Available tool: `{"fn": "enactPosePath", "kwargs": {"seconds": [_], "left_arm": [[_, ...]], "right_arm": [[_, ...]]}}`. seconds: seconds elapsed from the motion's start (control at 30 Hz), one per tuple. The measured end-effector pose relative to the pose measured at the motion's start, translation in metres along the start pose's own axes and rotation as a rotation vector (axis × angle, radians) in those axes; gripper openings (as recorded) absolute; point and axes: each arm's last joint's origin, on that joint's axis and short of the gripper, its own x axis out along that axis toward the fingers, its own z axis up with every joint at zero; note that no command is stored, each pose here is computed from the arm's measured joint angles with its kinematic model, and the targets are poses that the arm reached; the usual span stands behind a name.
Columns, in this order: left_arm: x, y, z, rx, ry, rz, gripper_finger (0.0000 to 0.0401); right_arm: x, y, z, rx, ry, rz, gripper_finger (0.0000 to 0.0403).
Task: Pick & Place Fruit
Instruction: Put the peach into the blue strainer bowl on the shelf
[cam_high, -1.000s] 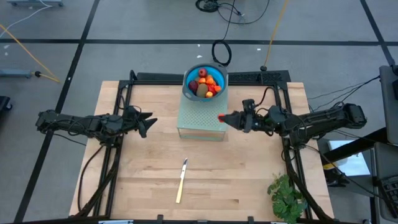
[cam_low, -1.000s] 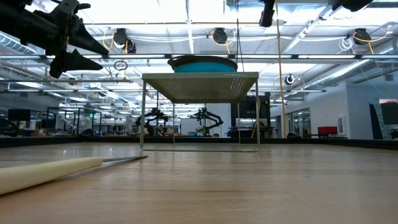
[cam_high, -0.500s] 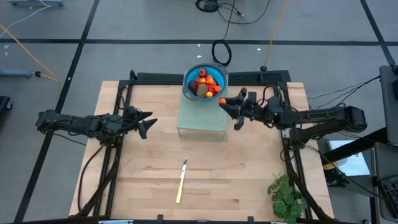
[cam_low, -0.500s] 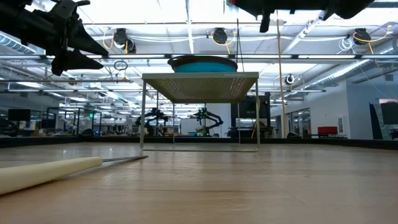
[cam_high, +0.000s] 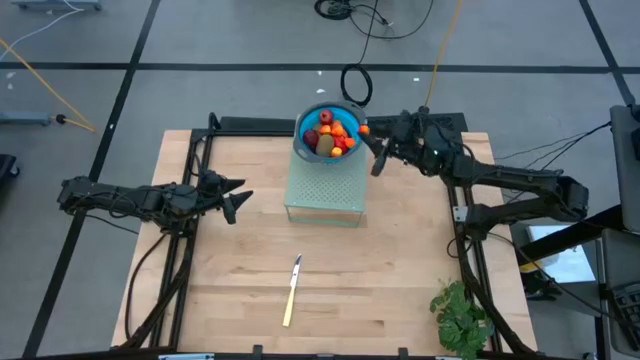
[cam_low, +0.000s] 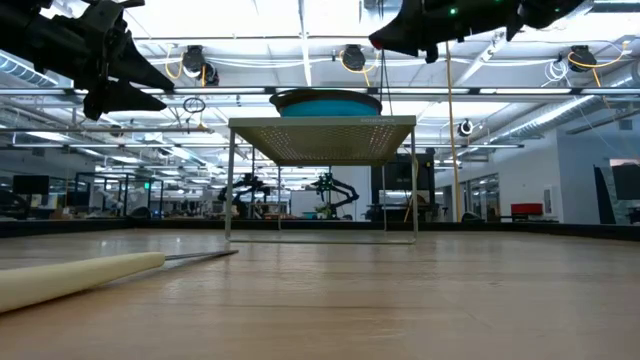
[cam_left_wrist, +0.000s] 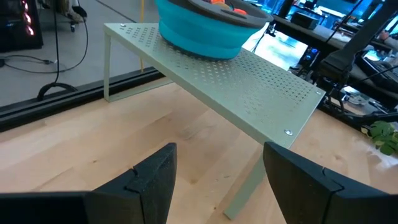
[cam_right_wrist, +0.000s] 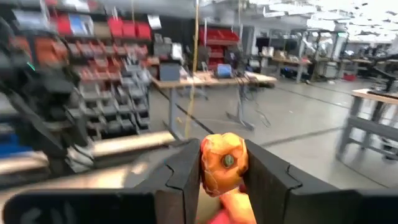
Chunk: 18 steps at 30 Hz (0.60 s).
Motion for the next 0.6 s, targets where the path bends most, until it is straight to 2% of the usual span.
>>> {"fn": "enactPosePath", "kwargs": {"seconds": [0.27,0.6], "left_arm": [[0.000,0.001,0.001,-0.003,-0.018,0.027,0.0241],[0.000,0.003,0.002,-0.007,-0.058,0.097,0.0241]], "right_arm": [[0.018,-0.019,0.018,-0.131,0.107,-0.059,0.0100],[0.055,-0.030,0.010,-0.211,0.227,0.016,0.0100]]}}
